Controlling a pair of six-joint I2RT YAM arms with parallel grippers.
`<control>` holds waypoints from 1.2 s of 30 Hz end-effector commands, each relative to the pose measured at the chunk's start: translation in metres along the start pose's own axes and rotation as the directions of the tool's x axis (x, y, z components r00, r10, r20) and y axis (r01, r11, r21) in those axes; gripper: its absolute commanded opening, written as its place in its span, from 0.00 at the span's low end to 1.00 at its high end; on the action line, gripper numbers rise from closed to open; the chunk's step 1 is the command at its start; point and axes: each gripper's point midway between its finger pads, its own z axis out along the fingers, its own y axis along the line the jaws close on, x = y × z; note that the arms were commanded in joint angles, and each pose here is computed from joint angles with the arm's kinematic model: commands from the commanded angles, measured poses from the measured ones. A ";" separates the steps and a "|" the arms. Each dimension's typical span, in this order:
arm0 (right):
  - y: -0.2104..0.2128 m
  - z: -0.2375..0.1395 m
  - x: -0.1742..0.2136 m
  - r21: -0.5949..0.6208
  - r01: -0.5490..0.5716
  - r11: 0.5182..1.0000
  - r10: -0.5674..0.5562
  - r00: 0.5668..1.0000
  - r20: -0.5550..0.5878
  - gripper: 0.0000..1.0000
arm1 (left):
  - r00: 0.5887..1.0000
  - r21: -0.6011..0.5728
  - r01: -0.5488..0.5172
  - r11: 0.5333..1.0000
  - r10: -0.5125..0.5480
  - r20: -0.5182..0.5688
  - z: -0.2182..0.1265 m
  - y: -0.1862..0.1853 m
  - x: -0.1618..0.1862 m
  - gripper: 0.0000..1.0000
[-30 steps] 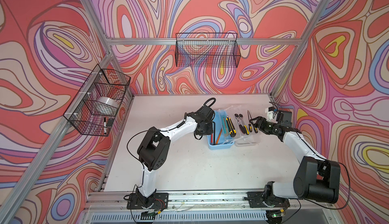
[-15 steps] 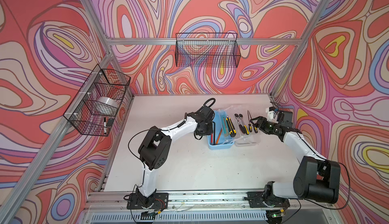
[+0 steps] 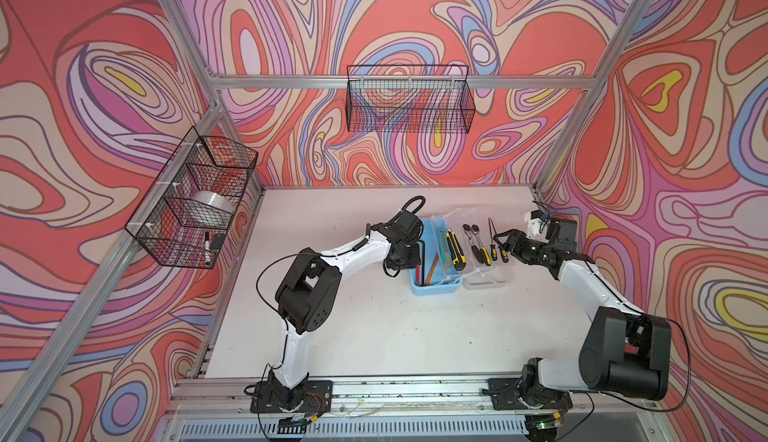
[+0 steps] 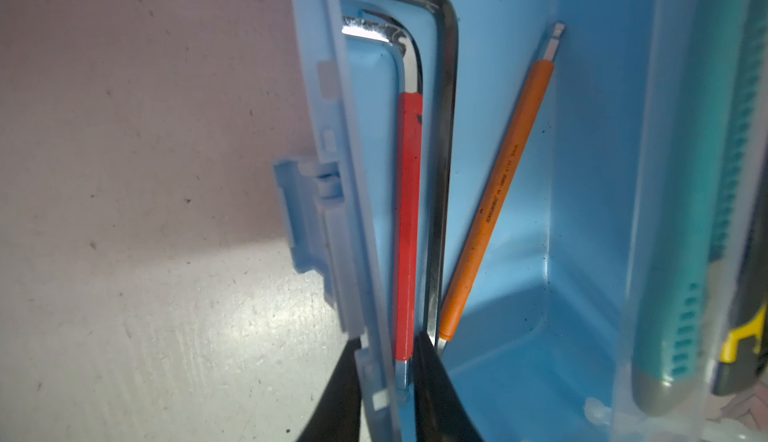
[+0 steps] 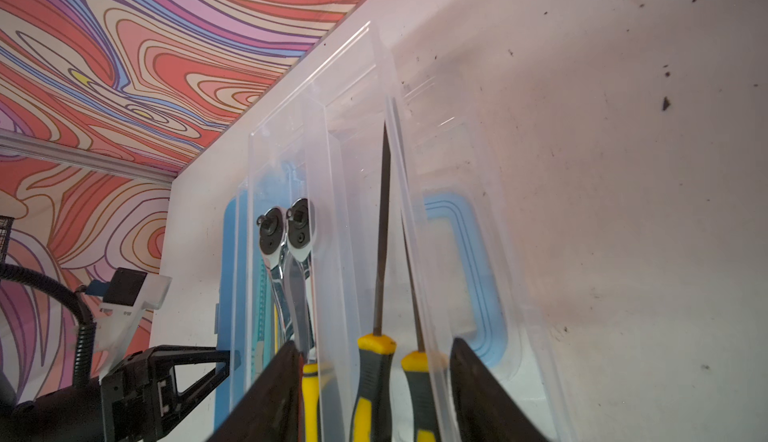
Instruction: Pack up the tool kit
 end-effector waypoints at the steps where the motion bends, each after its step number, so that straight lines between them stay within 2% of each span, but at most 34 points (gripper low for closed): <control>1: 0.013 0.008 0.017 -0.065 -0.013 0.998 0.009 0.998 -0.063 0.59 | 1.000 0.039 0.000 0.999 0.000 -0.012 0.007 -0.008 0.002 0.19; 14: 0.051 0.012 0.027 -0.088 0.037 0.995 -0.044 0.996 -0.073 0.58 | 1.000 0.064 0.007 0.998 -0.006 -0.013 0.010 -0.014 0.002 0.17; 23: 0.073 0.010 0.025 -0.058 0.087 0.994 -0.091 0.994 -0.062 0.57 | 1.000 0.070 0.005 0.998 -0.004 -0.016 0.013 -0.016 0.003 0.16; 36: 0.090 0.016 0.031 0.053 0.159 0.986 -0.155 0.985 -0.077 0.54 | 1.000 0.077 0.007 0.997 -0.006 -0.005 0.010 -0.018 0.002 0.17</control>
